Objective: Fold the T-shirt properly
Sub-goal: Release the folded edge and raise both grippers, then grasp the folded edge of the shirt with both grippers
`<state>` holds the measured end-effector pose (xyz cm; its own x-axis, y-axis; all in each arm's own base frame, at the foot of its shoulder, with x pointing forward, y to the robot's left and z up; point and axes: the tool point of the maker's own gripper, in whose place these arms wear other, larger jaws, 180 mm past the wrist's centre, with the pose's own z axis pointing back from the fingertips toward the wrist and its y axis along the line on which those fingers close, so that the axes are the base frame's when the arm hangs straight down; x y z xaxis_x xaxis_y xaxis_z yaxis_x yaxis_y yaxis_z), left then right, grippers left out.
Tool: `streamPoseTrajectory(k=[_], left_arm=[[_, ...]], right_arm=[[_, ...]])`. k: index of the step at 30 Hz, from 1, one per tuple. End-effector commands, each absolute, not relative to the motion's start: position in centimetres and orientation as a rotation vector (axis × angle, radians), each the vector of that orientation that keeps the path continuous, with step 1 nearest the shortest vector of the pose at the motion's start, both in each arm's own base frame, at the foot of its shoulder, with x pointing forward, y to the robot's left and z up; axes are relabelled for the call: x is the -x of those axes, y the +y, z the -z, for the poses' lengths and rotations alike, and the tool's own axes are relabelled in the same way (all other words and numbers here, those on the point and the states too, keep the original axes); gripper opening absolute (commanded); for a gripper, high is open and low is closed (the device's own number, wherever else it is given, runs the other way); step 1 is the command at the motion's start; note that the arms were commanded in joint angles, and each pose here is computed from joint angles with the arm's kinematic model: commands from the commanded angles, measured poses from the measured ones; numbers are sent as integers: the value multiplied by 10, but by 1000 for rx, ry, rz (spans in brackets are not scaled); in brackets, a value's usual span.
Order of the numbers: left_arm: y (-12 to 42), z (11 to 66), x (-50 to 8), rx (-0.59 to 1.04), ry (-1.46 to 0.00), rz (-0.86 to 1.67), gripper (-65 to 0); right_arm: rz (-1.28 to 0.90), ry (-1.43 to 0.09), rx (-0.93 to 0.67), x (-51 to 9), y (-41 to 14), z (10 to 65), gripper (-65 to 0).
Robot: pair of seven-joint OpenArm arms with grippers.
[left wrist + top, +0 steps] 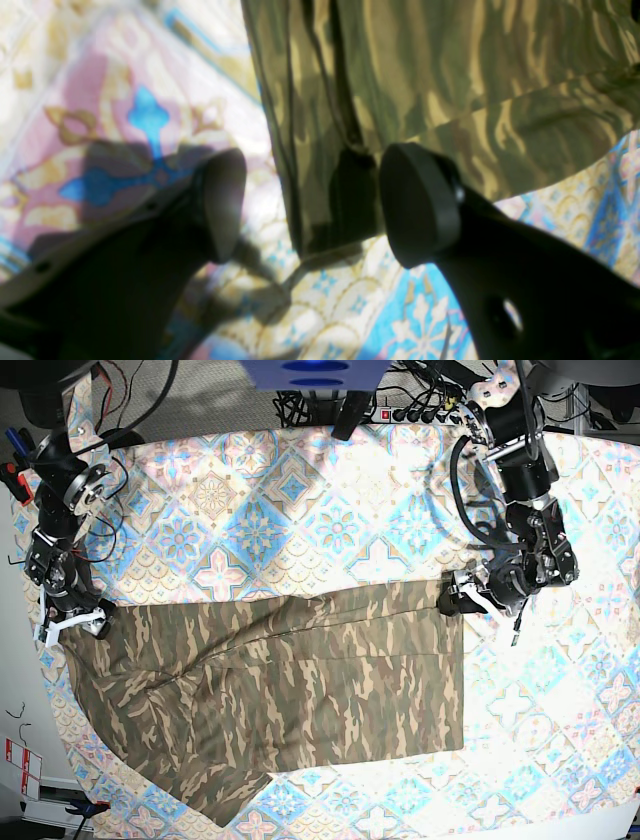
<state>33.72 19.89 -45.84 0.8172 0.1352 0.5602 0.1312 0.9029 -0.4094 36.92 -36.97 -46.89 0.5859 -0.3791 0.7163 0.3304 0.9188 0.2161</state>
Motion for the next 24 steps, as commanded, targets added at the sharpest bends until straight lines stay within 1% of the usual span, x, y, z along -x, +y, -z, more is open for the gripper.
streamPoseTrajectory(k=[1, 4, 8, 14, 16, 17, 18, 19, 21, 23, 24], left_arm=[[202, 445, -354, 450, -661, 8, -215], [189, 452, -354, 471, -614, 36, -215], [167, 463, -357, 535, -570, 15, -215], [140, 467, -355, 582, -545, 29, -220], [127, 471, -350, 586, -519, 79, -221], [121, 476, -344, 586, -496, 104, -223], [117, 480, -338, 586, -479, 122, -233], [114, 482, -334, 586, -470, 132, -256], [113, 485, -330, 585, -459, 138, -332], [114, 487, -328, 576, -452, 145, -430], [115, 487, -328, 574, -450, 145, -472]], right_arm=[[411, -875, -56, -378, -377, 457, -182], [411, -875, -56, -378, -377, 457, -182], [410, -875, -56, -378, -376, 457, -182], [409, -879, -57, -380, -377, 455, -184], [406, -878, -56, -380, -376, 455, -204], [407, -877, -57, -380, -376, 456, -230], [407, -877, -57, -380, -376, 456, -270], [407, -877, -57, -380, -376, 456, -316], [407, -877, -57, -380, -376, 456, -408], [407, -877, -57, -380, -376, 456, -502], [407, -877, -57, -380, -376, 456, -533]])
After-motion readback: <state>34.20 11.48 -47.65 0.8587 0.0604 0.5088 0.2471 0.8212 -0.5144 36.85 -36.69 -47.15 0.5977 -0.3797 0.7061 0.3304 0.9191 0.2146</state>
